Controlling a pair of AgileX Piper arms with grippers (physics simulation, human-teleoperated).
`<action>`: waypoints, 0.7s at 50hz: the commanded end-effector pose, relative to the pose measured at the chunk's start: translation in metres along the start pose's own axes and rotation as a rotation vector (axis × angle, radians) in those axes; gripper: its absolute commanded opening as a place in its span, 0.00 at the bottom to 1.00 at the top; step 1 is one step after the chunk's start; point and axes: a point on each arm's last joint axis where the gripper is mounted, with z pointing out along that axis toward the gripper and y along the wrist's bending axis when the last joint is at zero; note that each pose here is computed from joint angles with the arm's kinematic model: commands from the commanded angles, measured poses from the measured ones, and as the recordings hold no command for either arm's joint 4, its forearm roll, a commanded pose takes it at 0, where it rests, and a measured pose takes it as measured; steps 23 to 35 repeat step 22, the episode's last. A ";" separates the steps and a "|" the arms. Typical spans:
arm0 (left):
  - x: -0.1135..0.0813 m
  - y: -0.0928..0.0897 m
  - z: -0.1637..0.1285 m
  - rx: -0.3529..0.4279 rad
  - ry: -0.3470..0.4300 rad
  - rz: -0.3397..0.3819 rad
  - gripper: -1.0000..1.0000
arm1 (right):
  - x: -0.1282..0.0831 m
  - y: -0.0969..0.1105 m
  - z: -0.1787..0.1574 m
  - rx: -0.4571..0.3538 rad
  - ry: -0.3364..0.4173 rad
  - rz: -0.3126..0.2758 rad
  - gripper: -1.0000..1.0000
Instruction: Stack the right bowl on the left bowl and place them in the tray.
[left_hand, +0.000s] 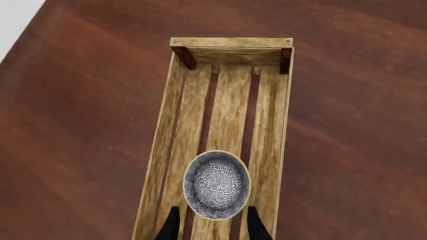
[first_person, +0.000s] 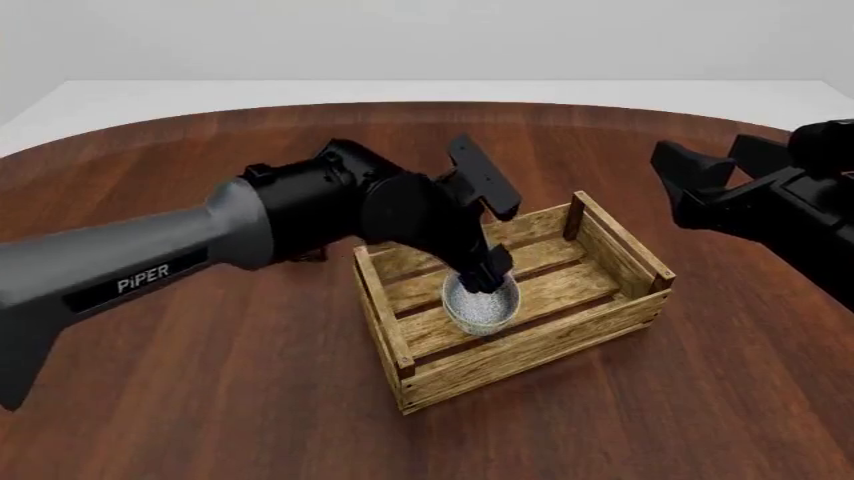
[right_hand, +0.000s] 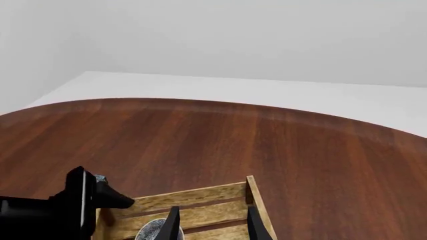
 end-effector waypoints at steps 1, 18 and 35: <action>0.000 0.027 -0.030 -0.078 -0.085 -0.100 1.00 | 0.000 0.000 0.002 0.002 0.002 -0.002 1.00; -0.007 0.054 -0.097 -0.172 -0.239 -0.247 1.00 | 0.003 0.000 0.006 0.001 0.010 -0.016 1.00; -0.004 0.057 -0.098 -0.182 -0.243 -0.260 1.00 | 0.005 0.000 0.009 -0.002 0.017 -0.021 1.00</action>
